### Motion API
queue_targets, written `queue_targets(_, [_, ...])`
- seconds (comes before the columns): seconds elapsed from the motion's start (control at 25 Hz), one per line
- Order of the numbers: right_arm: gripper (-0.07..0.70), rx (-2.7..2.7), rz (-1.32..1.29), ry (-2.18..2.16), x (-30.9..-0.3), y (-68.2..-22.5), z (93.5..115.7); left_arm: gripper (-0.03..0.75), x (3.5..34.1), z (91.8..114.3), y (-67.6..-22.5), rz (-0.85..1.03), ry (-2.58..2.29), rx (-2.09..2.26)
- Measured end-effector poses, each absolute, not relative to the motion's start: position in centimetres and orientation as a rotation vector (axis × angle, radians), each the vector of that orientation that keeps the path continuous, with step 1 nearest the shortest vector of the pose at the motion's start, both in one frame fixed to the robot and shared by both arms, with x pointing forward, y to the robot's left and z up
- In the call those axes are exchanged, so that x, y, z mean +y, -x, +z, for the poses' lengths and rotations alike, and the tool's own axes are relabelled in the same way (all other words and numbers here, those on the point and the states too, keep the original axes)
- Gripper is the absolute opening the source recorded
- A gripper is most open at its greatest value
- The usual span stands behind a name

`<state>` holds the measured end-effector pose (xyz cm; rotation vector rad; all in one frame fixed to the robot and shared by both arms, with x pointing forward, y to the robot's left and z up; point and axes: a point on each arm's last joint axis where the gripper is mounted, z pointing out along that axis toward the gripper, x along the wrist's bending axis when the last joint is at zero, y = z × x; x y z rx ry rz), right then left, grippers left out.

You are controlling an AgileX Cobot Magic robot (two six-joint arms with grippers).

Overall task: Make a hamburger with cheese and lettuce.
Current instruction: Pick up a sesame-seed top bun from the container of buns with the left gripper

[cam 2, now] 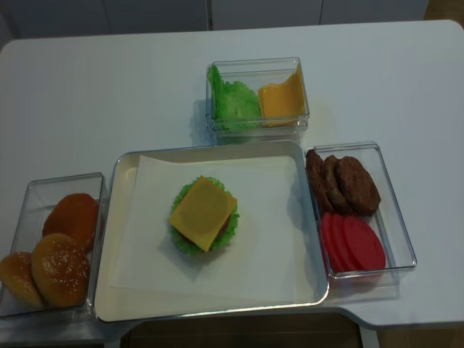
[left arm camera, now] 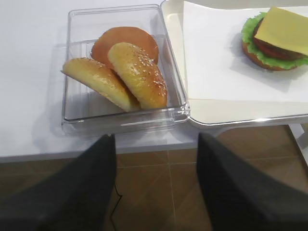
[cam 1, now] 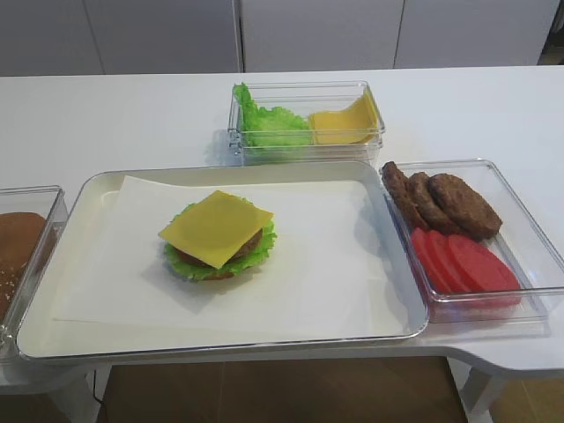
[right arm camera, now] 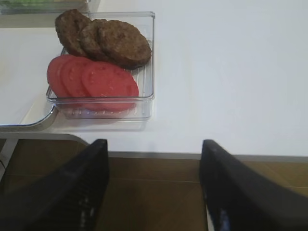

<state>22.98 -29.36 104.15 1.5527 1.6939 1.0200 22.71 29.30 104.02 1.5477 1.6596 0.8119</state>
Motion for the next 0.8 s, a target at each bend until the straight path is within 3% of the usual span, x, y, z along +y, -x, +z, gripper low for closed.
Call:
queue_targets(0.64, [0.45,1.694,1.02,-1.553,-29.36,-22.98,104.15,0.404,29.3,104.02,-22.71,0.811,-1.548,1.659])
queue_targets(0.8, [0.45,1.694,1.02,-1.553,-29.36,-22.98,104.15,0.489,29.3,104.02,-22.71,0.811,-1.548,1.659])
